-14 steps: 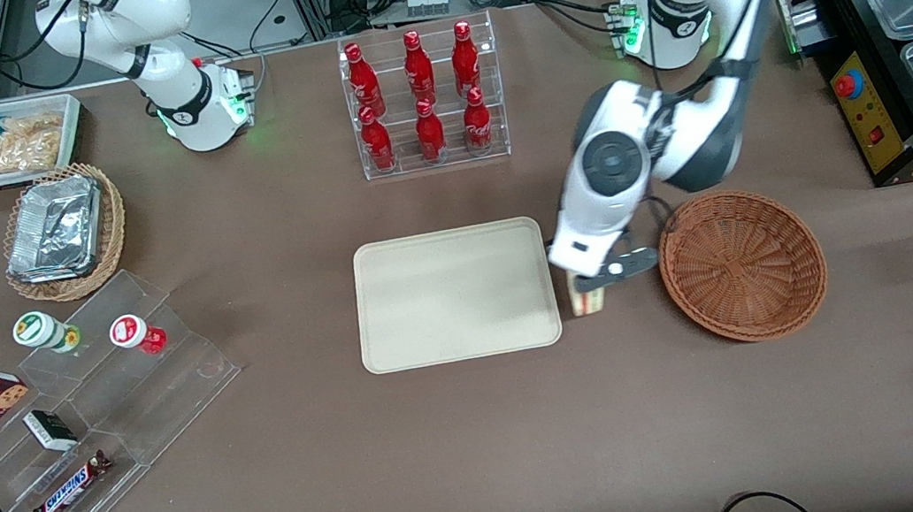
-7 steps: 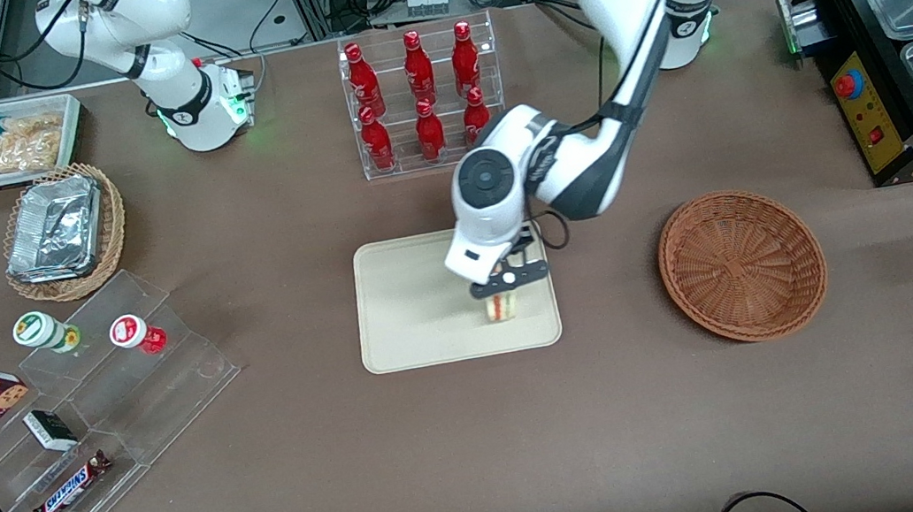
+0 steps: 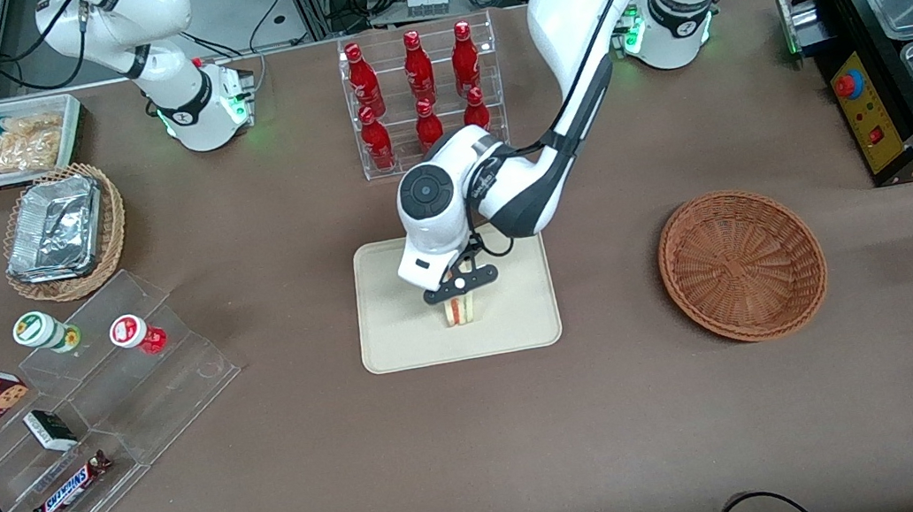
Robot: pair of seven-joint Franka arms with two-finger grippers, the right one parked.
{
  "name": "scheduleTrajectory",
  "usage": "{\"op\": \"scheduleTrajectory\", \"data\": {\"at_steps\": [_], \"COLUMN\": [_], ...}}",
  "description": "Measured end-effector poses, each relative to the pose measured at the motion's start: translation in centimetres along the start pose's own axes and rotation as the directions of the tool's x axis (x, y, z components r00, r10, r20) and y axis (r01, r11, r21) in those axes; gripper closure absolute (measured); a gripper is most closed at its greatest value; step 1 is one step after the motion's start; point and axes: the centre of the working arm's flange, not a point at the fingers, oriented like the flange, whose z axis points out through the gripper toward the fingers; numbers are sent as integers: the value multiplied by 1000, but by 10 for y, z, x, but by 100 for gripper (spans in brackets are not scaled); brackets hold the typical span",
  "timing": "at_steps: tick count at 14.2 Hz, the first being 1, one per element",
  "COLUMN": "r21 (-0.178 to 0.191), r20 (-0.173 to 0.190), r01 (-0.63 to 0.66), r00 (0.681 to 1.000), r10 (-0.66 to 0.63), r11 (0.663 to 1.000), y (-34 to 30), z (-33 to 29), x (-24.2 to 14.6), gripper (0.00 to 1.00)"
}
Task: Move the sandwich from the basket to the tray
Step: 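Lift the sandwich and carry it with the left gripper over the cream tray, then lower the sandwich onto the tray and open the left gripper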
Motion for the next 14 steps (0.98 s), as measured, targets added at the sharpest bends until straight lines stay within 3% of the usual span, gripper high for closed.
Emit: {"op": "scheduleTrajectory", "data": {"at_steps": [4, 11, 12, 14], "r21": [-6, -30, -15, 31], "r20": [-2, -24, -25, -18], "r01": [4, 1, 3, 24], "r00": [1000, 1000, 1000, 1000], "r10": [-4, -2, -3, -23], "r11": [1000, 1000, 1000, 999], "y": [3, 8, 4, -10], "z": [4, -30, -44, -74], "x": [3, 6, 6, 11], "gripper": [83, 16, 5, 0]}}
